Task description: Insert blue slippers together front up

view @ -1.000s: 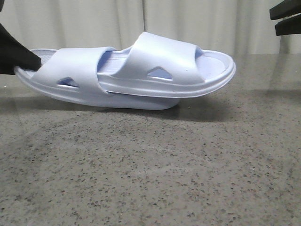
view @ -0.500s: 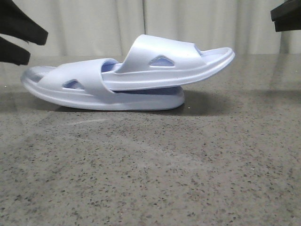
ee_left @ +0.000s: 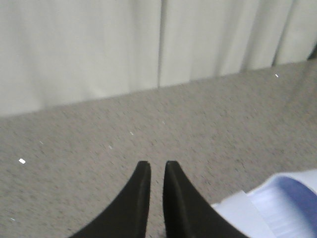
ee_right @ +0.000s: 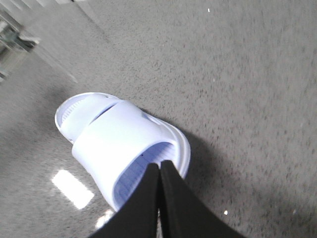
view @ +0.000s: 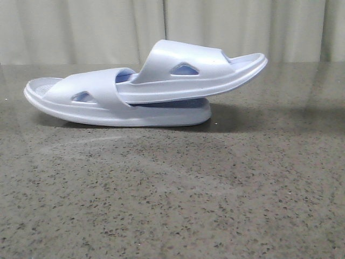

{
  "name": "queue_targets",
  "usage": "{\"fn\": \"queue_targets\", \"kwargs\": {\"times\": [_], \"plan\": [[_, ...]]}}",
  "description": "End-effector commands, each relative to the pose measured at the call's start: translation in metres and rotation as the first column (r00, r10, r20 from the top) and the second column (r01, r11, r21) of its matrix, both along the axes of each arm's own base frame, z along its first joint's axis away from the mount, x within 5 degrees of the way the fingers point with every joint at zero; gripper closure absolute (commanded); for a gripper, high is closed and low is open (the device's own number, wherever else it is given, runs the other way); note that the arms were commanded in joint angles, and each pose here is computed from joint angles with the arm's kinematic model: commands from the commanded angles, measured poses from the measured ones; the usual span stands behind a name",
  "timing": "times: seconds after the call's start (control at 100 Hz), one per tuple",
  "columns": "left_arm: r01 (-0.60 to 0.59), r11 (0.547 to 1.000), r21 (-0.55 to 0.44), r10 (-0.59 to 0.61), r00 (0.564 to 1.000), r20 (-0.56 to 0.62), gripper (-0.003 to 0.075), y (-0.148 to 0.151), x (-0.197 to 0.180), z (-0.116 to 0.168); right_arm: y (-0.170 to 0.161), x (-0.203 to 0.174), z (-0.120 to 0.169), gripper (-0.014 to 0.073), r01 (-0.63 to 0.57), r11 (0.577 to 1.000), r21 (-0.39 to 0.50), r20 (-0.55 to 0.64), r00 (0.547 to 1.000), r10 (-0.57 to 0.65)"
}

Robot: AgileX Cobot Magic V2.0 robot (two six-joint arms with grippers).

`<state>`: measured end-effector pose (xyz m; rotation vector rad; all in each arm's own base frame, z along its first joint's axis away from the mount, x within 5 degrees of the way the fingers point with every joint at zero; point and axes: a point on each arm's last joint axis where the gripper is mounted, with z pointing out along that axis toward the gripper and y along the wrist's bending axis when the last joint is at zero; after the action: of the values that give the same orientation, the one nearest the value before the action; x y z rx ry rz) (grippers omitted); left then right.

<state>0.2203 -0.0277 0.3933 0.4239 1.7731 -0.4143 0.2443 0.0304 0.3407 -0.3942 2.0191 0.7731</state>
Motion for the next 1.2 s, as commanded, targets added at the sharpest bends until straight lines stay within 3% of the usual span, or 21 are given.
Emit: {"fn": "queue_targets", "kwargs": {"times": [0.0,0.08,0.2,0.41,0.56,0.72,0.91,1.0,1.19], "plan": [[-0.1,0.995,-0.021,0.102,0.983,0.155,0.0705,0.001,-0.024,0.025,0.016,-0.018,0.031,0.0673,0.028,0.998,-0.058,0.165,0.986,-0.018],[-0.185,0.982,-0.027,0.186,0.957,0.224,0.0705,0.005,-0.041,0.028,0.025,-0.033,0.039,0.0673,0.082,0.994,-0.075,0.242,0.968,-0.061],[-0.217,0.976,-0.01,0.213,0.943,0.256,0.0705,0.006,-0.063,0.017,0.029,-0.059,0.04,0.0673,0.189,0.982,-0.015,0.323,0.93,-0.174],[-0.203,0.979,-0.003,0.199,0.956,0.216,0.0705,0.003,-0.088,-0.018,0.028,-0.097,0.005,0.0673,0.255,0.967,0.005,0.37,0.898,-0.238],[-0.075,0.997,0.006,0.072,0.969,0.235,0.0705,-0.01,-0.112,-0.034,0.026,-0.123,-0.022,0.0672,0.223,0.975,0.019,0.346,0.913,-0.216],[-0.119,0.992,-0.028,0.123,0.962,0.243,0.0705,-0.007,-0.128,-0.058,0.019,-0.146,-0.055,0.0672,0.239,0.969,0.058,0.301,0.922,-0.245],[-0.14,0.98,-0.144,0.163,0.974,0.159,0.0705,-0.006,-0.136,-0.1,0.016,-0.16,-0.096,0.0673,0.234,0.97,0.064,0.203,0.949,-0.242],[-0.165,0.968,-0.192,0.195,0.969,0.153,0.0705,-0.004,-0.138,-0.107,0.017,-0.162,-0.111,0.0673,0.225,0.973,0.061,0.149,0.961,-0.231],[-0.19,0.95,-0.248,0.231,0.962,0.147,0.0705,-0.001,-0.138,-0.105,0.017,-0.162,-0.113,0.0673,0.227,0.971,0.073,0.132,0.963,-0.235]]}}
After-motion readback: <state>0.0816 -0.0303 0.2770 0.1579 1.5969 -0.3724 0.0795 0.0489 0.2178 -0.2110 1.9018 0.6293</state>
